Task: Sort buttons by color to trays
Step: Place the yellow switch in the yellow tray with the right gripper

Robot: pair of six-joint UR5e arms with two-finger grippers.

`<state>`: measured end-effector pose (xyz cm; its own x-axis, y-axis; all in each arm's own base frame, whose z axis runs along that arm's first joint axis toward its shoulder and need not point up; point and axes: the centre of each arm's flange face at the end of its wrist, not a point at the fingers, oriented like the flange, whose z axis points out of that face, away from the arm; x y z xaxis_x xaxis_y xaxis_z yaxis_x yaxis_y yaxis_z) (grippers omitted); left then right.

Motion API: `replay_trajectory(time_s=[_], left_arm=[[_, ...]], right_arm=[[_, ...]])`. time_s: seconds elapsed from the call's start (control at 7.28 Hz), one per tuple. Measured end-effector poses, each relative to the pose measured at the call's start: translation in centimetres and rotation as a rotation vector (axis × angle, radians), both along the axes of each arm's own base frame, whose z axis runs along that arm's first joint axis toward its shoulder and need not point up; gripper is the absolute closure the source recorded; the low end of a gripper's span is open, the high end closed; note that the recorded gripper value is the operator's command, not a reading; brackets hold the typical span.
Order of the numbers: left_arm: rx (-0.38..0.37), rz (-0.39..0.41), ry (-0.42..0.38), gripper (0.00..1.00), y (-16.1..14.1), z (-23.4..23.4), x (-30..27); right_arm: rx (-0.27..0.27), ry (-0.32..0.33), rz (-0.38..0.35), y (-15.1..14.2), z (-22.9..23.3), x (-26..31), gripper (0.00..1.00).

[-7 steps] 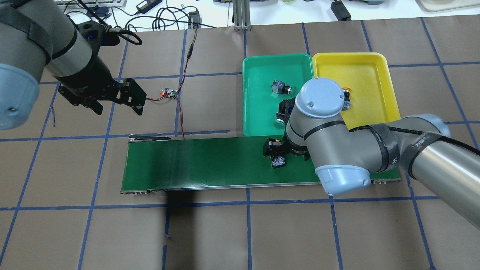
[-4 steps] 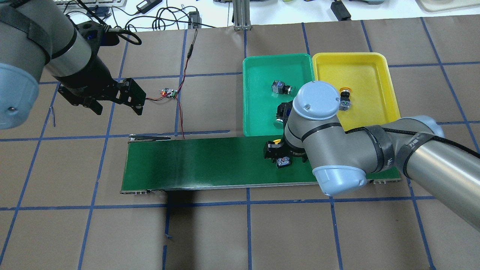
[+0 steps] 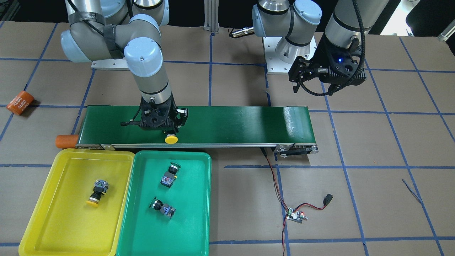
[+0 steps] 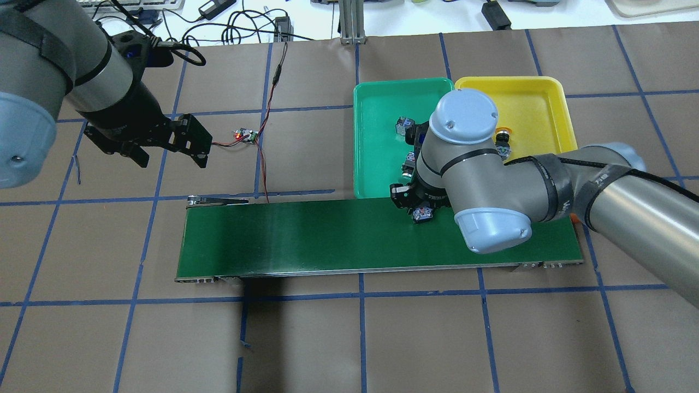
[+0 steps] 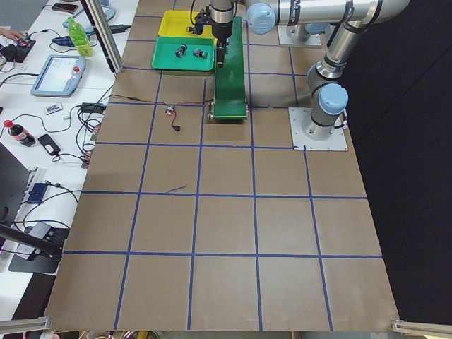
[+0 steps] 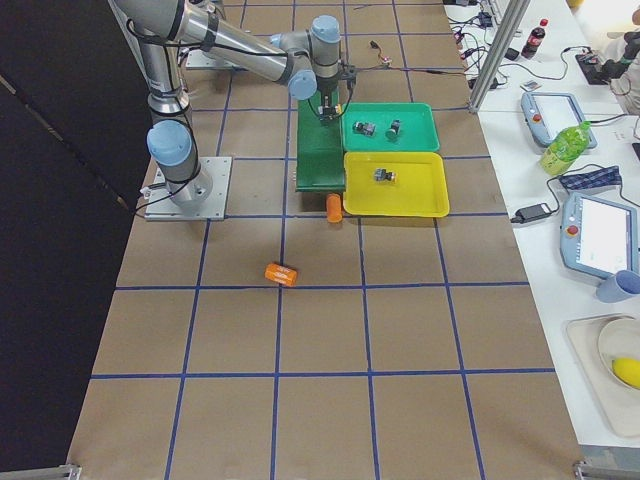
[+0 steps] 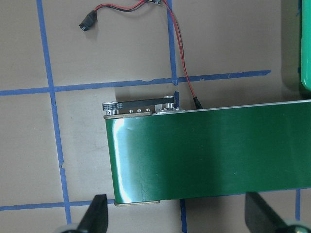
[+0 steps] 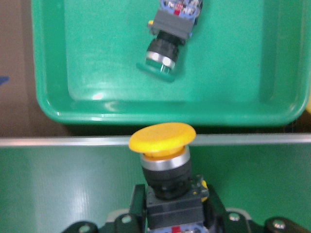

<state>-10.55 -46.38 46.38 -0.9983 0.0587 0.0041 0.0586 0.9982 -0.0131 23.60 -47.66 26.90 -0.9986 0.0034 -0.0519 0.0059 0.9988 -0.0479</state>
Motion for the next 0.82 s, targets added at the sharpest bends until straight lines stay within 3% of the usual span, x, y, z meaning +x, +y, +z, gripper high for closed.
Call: replay_trajectory(time_s=[0.27, 0.41, 0.55, 0.69, 0.82], left_arm=[[0.0, 0.0, -0.002, 0.0, 0.0, 0.0, 0.0], [0.0, 0.0, -0.002, 0.0, 0.0, 0.0, 0.0], [0.001, 0.0, -0.002, 0.0, 0.0, 0.0, 0.0], [0.001, 0.0, -0.001, 0.0, 0.0, 0.0, 0.0], [0.0, 0.0, -0.001, 0.0, 0.0, 0.0, 0.0]], right_arm=[[0.043, 0.02, -0.038, -8.6, 1.7, -3.4, 0.91], [0.079, 0.023, -0.039, -12.3, 1.6, -6.6, 0.84], [0.104, 0.017, -0.033, -14.6, 0.7, -10.7, 0.39], [0.118, 0.007, -0.032, -15.8, -0.1, -14.9, 0.0], [0.121, -0.005, -0.034, -16.3, -0.4, -17.9, 0.0]])
